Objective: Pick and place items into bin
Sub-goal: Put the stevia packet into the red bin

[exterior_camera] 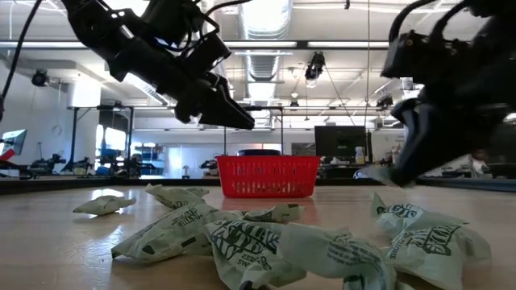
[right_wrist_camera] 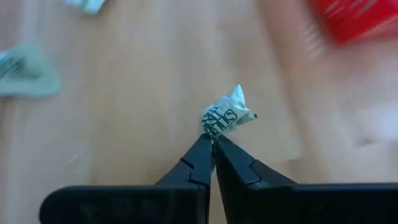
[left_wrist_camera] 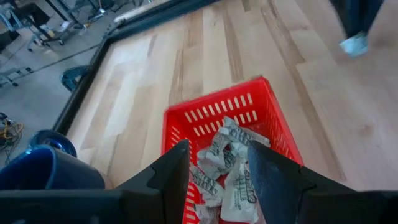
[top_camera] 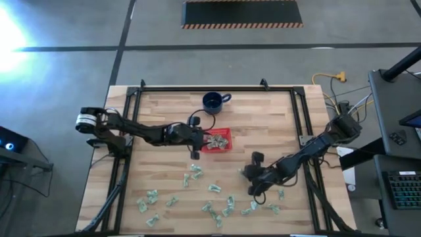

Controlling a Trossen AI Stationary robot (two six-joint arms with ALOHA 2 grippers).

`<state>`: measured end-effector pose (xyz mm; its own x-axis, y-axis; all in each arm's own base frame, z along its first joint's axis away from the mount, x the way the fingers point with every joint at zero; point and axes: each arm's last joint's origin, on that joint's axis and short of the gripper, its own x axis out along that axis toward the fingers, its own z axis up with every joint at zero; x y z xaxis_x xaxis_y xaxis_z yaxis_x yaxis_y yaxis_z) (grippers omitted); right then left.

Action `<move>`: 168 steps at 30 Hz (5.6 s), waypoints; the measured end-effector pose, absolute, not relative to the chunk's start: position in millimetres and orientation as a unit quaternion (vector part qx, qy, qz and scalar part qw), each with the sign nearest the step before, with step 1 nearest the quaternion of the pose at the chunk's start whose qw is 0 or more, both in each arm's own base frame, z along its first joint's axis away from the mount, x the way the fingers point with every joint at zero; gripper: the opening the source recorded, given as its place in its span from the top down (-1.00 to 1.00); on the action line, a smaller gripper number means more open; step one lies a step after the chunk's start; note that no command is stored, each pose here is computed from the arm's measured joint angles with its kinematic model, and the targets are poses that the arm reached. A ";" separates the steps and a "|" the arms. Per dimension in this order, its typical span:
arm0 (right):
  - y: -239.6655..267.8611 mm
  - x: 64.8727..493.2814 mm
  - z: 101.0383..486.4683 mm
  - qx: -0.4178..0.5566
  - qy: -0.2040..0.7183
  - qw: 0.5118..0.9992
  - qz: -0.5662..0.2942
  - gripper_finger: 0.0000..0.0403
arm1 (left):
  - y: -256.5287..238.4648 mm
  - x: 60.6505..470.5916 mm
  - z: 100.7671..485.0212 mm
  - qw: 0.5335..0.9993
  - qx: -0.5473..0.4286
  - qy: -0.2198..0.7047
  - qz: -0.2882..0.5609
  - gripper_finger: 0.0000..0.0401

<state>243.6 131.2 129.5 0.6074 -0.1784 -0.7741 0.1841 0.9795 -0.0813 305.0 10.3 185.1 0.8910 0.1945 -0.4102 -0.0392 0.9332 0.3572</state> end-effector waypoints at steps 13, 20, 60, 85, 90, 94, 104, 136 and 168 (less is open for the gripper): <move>65.2 268.5 167.9 -0.123 0.351 0.906 -0.201 0.96 | -7.7 275.6 222.1 0.962 0.150 0.224 0.036 0.27; 32.7 287.5 178.6 -0.131 0.317 0.927 -0.155 0.96 | -22.6 256.8 224.9 0.960 0.113 0.257 0.013 0.27; 6.6 296.3 183.4 -0.149 0.295 0.941 -0.075 0.38 | -71.5 259.1 163.2 0.924 0.023 0.380 -0.043 0.27; 7.6 295.9 184.2 -0.146 0.294 0.943 -0.056 0.54 | -73.6 273.0 127.2 0.905 0.048 0.422 -0.018 0.37; 7.6 295.8 184.5 -0.145 0.294 0.943 -0.057 0.56 | -73.3 272.4 129.3 0.905 0.059 0.420 -0.024 0.74; 7.6 295.8 184.5 -0.145 0.294 0.943 -0.057 0.58 | -72.7 271.9 130.9 0.906 0.062 0.419 -0.020 0.96; 7.5 295.4 184.0 -0.155 0.297 0.941 -0.054 0.60 | -65.0 267.0 166.2 0.926 0.133 0.351 0.047 0.94; 9.9 280.4 188.0 -0.117 0.343 0.930 -0.056 0.66 | -2.0 313.3 182.9 0.939 0.182 0.262 0.131 0.51; 139.9 156.5 193.4 0.192 0.583 0.789 -0.022 0.66 | -2.1 309.7 185.4 0.937 0.181 0.267 0.131 0.31</move>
<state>156.5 139.9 193.4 0.3182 0.1891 -0.9290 0.2591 0.9252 0.2771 309.7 -2.1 185.4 0.8231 0.3423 -0.4532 -0.1484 0.8999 0.4102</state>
